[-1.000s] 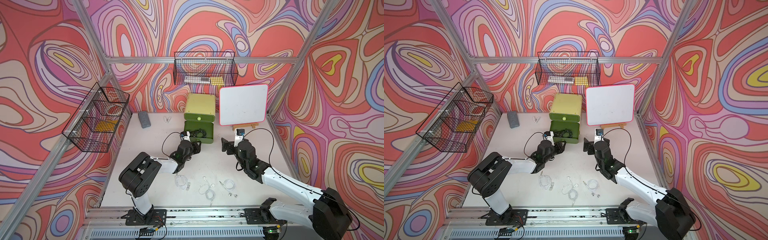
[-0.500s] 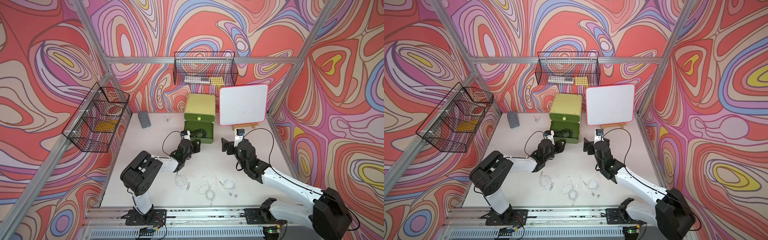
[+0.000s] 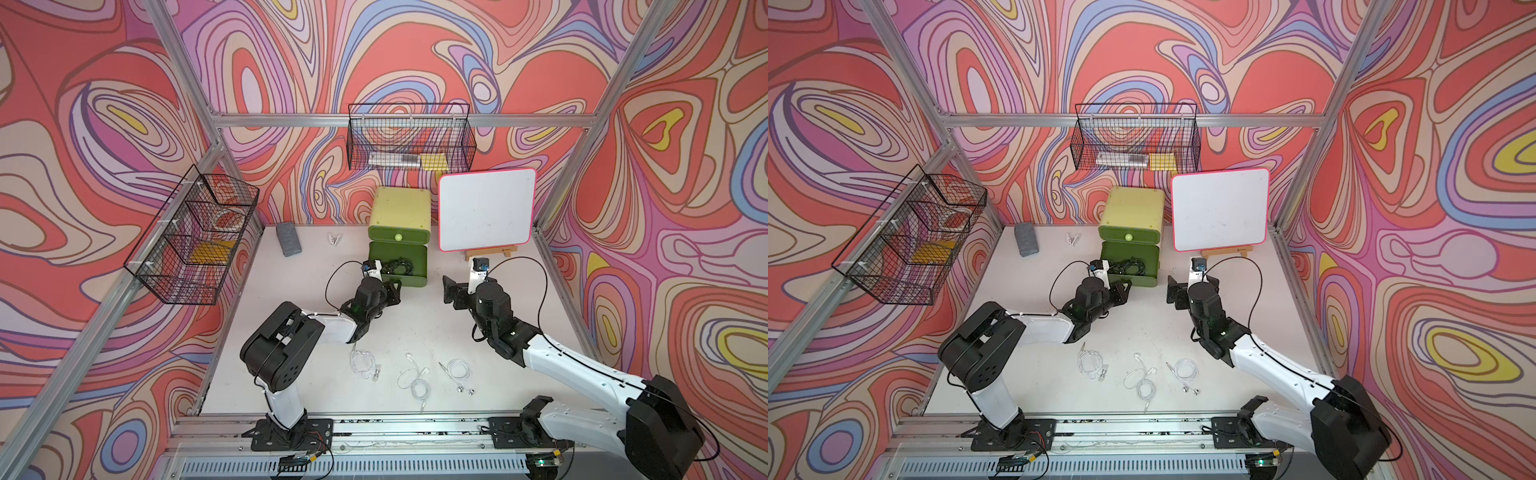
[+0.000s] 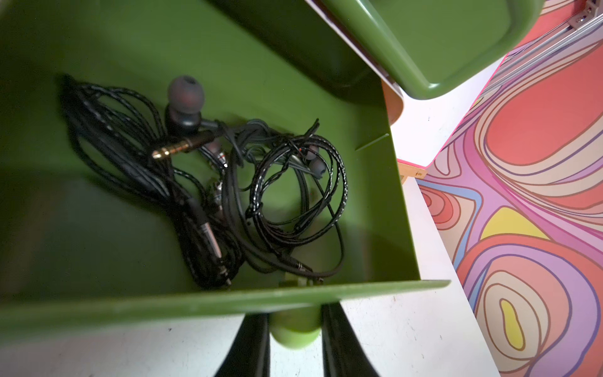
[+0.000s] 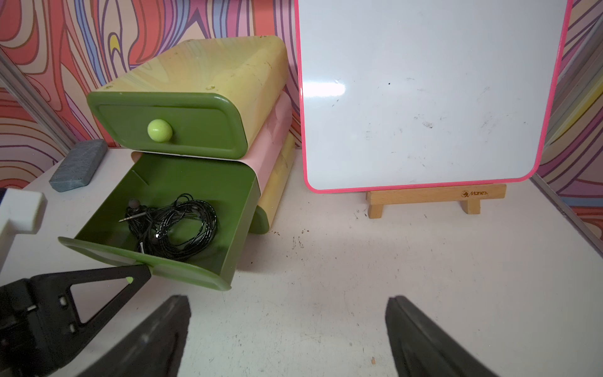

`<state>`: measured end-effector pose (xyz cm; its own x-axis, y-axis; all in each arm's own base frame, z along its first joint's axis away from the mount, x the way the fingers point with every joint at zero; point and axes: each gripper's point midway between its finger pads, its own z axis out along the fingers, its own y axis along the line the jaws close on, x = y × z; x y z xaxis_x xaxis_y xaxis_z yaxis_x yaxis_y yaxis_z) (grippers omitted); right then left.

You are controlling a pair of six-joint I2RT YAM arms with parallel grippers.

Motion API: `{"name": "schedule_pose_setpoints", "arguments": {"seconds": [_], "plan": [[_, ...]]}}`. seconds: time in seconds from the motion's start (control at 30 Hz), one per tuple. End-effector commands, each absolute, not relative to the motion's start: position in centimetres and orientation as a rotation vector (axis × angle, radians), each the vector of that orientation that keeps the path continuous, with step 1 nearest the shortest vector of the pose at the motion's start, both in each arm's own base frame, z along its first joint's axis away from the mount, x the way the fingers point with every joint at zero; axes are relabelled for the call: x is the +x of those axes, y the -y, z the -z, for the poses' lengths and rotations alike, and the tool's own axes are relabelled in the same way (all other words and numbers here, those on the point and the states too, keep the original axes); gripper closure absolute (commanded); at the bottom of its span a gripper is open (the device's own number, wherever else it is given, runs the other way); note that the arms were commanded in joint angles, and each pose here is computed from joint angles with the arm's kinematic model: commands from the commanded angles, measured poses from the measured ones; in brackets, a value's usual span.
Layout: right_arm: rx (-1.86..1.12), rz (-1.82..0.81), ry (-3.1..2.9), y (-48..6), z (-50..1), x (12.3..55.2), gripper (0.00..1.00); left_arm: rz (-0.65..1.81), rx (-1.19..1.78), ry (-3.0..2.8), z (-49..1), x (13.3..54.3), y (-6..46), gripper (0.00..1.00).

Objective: Place the wired earphones into the drawer by color
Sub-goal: Close the drawer in the storage box.

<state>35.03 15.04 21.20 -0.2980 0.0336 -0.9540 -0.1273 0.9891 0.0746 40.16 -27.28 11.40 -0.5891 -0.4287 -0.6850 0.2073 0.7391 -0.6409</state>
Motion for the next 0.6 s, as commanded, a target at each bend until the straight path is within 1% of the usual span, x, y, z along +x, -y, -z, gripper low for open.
{"name": "schedule_pose_setpoints", "arguments": {"seconds": [0.0,0.57], "plan": [[-0.063,-0.144,-1.862,-14.8,-21.0,35.1,0.04,0.891,-0.130,-1.940,-14.9,41.0,27.6,0.77],[-0.055,-0.145,-1.851,-14.6,-21.4,35.0,0.04,0.868,-0.138,-1.920,-15.5,42.4,27.5,0.77]]}}
